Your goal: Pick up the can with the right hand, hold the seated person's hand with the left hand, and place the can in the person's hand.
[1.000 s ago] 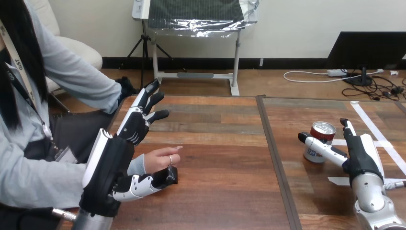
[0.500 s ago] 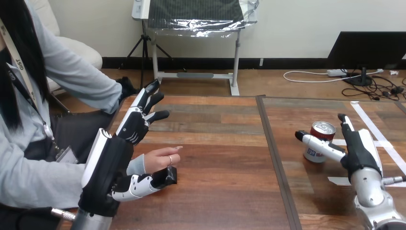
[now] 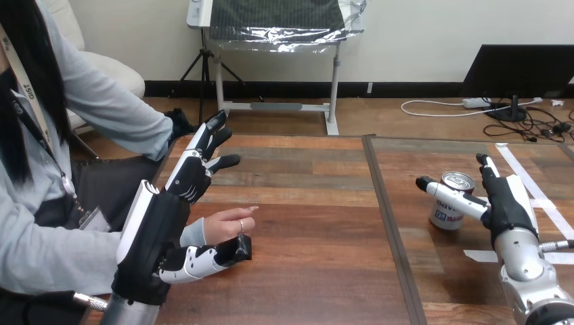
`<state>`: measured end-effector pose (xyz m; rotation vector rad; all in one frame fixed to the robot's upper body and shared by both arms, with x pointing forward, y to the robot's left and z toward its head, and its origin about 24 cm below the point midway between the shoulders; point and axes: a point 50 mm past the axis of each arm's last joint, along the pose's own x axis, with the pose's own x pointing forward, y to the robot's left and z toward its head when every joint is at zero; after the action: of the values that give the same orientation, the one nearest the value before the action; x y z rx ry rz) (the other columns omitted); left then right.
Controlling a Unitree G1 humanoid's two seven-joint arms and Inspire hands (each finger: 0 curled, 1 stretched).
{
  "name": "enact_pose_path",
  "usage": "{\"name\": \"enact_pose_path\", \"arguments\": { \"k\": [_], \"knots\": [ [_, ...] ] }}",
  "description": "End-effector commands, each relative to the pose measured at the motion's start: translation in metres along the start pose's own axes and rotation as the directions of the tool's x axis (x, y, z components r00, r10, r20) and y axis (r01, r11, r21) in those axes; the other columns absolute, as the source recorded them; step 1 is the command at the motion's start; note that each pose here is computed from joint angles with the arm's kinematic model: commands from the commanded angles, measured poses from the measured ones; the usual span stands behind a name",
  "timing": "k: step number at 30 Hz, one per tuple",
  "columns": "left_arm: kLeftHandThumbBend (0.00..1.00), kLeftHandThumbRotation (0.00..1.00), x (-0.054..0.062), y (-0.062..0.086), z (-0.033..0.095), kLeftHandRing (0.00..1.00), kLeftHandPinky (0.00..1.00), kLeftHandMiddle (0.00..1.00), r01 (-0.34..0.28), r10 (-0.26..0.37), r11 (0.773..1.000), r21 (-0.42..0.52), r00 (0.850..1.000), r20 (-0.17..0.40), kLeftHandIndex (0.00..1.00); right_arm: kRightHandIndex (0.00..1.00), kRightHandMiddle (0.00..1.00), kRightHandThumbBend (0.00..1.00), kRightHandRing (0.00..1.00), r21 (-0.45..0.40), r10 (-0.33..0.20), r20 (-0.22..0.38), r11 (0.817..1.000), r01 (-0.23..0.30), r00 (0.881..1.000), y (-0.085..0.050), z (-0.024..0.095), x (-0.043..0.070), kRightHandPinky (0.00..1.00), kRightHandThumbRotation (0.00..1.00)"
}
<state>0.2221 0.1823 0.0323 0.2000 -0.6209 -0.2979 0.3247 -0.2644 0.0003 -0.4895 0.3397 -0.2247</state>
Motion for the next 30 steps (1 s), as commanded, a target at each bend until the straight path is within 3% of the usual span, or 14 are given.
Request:
{"name": "enact_pose_path", "arguments": {
  "k": [1, 6, 11, 15, 24, 27, 28, 30],
  "knots": [
    [1.0, 0.65, 0.0162, 0.0061, 0.0051, 0.95, 0.82, 0.99, -0.011, 0.009, 1.0, 0.02, 0.997, 0.073, 0.96, 1.0, 0.95, 1.0, 0.96, 0.048, -0.035, 0.102, 0.998, 0.03, 0.994, -0.0056, 0.045, 0.0138, 0.88, 0.46],
    [1.0, 0.66, 0.0149, 0.0059, 0.0053, 0.94, 0.82, 0.98, -0.017, 0.016, 1.0, 0.017, 0.997, 0.07, 0.95, 1.0, 0.84, 1.0, 0.86, 0.051, -0.041, 0.101, 0.998, 0.036, 0.994, -0.0059, 0.0486, 0.015, 0.69, 0.46],
    [1.0, 0.66, 0.0137, 0.0059, 0.0061, 0.94, 0.81, 0.98, -0.017, 0.016, 1.0, 0.019, 0.997, 0.072, 0.95, 1.0, 0.39, 1.0, 0.36, 0.084, -0.038, 0.098, 0.996, 0.029, 0.994, -0.0061, 0.0505, 0.0157, 0.28, 0.42],
    [1.0, 0.66, 0.013, 0.0063, 0.0062, 0.94, 0.81, 0.98, -0.02, 0.018, 1.0, 0.021, 0.997, 0.072, 0.95, 1.0, 0.27, 1.0, 0.23, 0.093, -0.036, 0.101, 0.995, 0.027, 0.994, -0.0057, 0.0523, 0.0161, 0.18, 0.4],
    [1.0, 0.66, 0.0119, 0.006, 0.0076, 0.94, 0.81, 0.98, -0.021, 0.02, 1.0, 0.011, 0.997, 0.075, 0.95, 1.0, 0.18, 1.0, 0.12, 0.073, -0.035, 0.103, 0.997, 0.027, 0.994, -0.0039, 0.0544, 0.0165, 0.08, 0.35],
    [1.0, 0.65, 0.0117, 0.0059, 0.008, 0.94, 0.82, 0.98, -0.021, 0.021, 1.0, 0.007, 0.997, 0.076, 0.95, 1.0, 0.22, 1.0, 0.18, 0.061, -0.033, 0.109, 0.998, 0.026, 0.994, -0.0033, 0.0544, 0.0163, 0.1, 0.35],
    [1.0, 0.65, 0.0115, 0.0059, 0.0084, 0.94, 0.82, 0.98, -0.021, 0.021, 1.0, 0.006, 0.997, 0.077, 0.95, 1.0, 0.31, 1.0, 0.3, 0.061, -0.031, 0.109, 0.998, 0.025, 0.994, -0.0031, 0.0543, 0.0162, 0.17, 0.36],
    [1.0, 0.65, 0.011, 0.0059, 0.0089, 0.94, 0.82, 0.98, -0.021, 0.02, 1.0, 0.005, 0.997, 0.08, 0.95, 1.0, 0.37, 1.0, 0.38, 0.053, -0.03, 0.107, 0.998, 0.024, 0.994, -0.0026, 0.0538, 0.0161, 0.22, 0.36]
  ]
}}
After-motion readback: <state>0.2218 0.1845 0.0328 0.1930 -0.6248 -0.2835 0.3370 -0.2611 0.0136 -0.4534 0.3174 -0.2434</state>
